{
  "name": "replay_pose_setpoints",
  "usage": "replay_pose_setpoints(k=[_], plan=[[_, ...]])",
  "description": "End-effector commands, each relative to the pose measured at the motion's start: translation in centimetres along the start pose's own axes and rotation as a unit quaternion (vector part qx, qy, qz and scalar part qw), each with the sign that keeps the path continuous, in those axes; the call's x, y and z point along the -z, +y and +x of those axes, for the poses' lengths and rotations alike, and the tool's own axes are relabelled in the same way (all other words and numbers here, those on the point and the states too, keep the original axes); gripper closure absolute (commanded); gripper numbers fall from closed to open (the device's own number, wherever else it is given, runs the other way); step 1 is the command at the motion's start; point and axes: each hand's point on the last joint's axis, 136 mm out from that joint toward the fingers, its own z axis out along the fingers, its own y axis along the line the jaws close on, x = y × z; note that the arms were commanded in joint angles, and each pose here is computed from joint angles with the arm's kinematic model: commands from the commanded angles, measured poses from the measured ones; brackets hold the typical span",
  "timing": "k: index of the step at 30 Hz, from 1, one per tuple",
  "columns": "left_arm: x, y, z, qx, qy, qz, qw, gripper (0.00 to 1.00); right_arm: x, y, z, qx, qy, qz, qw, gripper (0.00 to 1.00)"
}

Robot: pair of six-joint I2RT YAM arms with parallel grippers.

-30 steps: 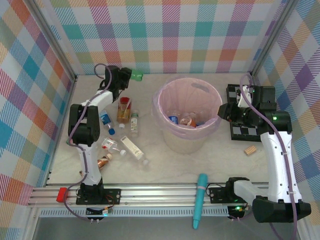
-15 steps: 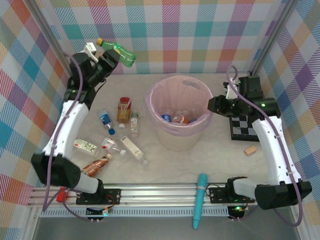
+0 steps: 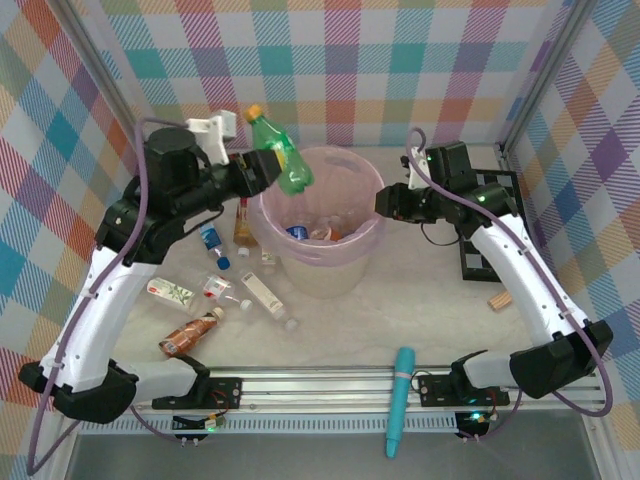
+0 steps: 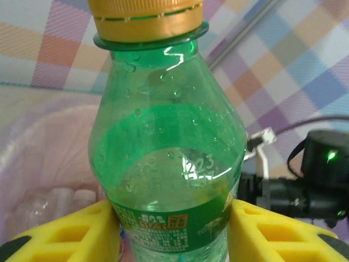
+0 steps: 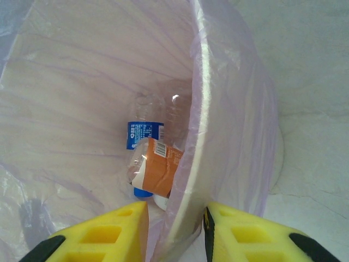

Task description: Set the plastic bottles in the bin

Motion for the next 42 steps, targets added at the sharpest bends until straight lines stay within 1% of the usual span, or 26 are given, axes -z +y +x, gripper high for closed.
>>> replay_pose_setpoints(k=[1, 6, 10, 12, 15, 17, 20, 23, 24, 27, 29, 32, 33, 35, 39, 40, 42], plan=[[-1.6, 2.2, 3.3, -0.047, 0.065, -0.075, 0.994, 0.52, -0.2, 1.8, -1.0, 0.008, -0.026, -0.022, 0.999, 0.67], [-4.6, 2.9, 5.5, -0.087, 0.104, -0.120, 0.983, 0.53, -0.9, 1.2, 0.1, 0.013, -0.021, -0.012, 1.000, 0.67], [-6.9, 3.8, 7.3, -0.106, 0.134, -0.147, 0.974, 0.53, -0.6, 0.6, 0.3, 0.021, -0.035, -0.001, 0.999, 0.68], [-7.9, 4.0, 8.1, -0.111, 0.147, -0.153, 0.971, 0.51, -0.5, 0.7, 0.2, 0.024, -0.042, -0.005, 0.999, 0.69], [-9.1, 4.1, 9.0, -0.115, 0.164, -0.154, 0.968, 0.41, -0.7, 0.8, 0.2, 0.027, -0.045, -0.011, 0.999, 0.70], [-9.5, 4.0, 9.4, -0.116, 0.170, -0.153, 0.966, 0.36, -0.8, 0.6, 0.2, 0.027, -0.044, -0.010, 0.999, 0.71], [-9.6, 4.0, 9.3, -0.119, 0.170, -0.154, 0.966, 0.22, -0.9, 0.5, 0.1, 0.029, -0.048, -0.008, 0.998, 0.71], [-9.3, 3.8, 9.1, -0.120, 0.170, -0.151, 0.966, 0.12, -1.0, 0.5, 0.0, 0.031, -0.050, -0.007, 0.998, 0.72], [-9.1, 3.7, 8.9, -0.121, 0.167, -0.150, 0.967, 0.10, -1.1, 0.5, -0.1, 0.032, -0.050, -0.007, 0.998, 0.72], [-7.9, 2.9, 7.7, -0.117, 0.141, -0.140, 0.973, 0.08, -1.4, 0.2, -0.2, 0.031, -0.049, -0.002, 0.998, 0.72], [-6.3, 2.4, 6.4, -0.110, 0.115, -0.135, 0.978, 0.07, -1.5, -0.1, -0.3, 0.031, -0.050, 0.007, 0.998, 0.74], [-2.8, 1.8, 4.6, -0.097, 0.071, -0.133, 0.984, 0.07, -0.8, -0.1, -0.9, 0.041, -0.063, 0.019, 0.997, 0.77], [-1.1, 1.8, 4.0, -0.092, 0.055, -0.135, 0.985, 0.07, -0.4, 0.1, -1.2, 0.049, -0.067, 0.022, 0.996, 0.77], [1.9, 2.5, 3.6, -0.079, 0.035, -0.149, 0.985, 0.07, 0.3, 0.2, -1.9, 0.060, -0.073, 0.031, 0.995, 0.81], [6.9, 5.4, 5.5, -0.033, 0.020, -0.186, 0.982, 0.09, 1.7, -0.1, -3.6, 0.074, -0.083, 0.050, 0.993, 0.83], [7.8, 6.3, 6.3, -0.021, 0.021, -0.198, 0.980, 0.09, 2.0, -0.3, -4.0, 0.075, -0.086, 0.054, 0.992, 0.83], [8.6, 8.1, 8.4, 0.004, 0.033, -0.221, 0.975, 0.10, 2.6, -0.6, -4.5, 0.078, -0.088, 0.064, 0.991, 0.83]])
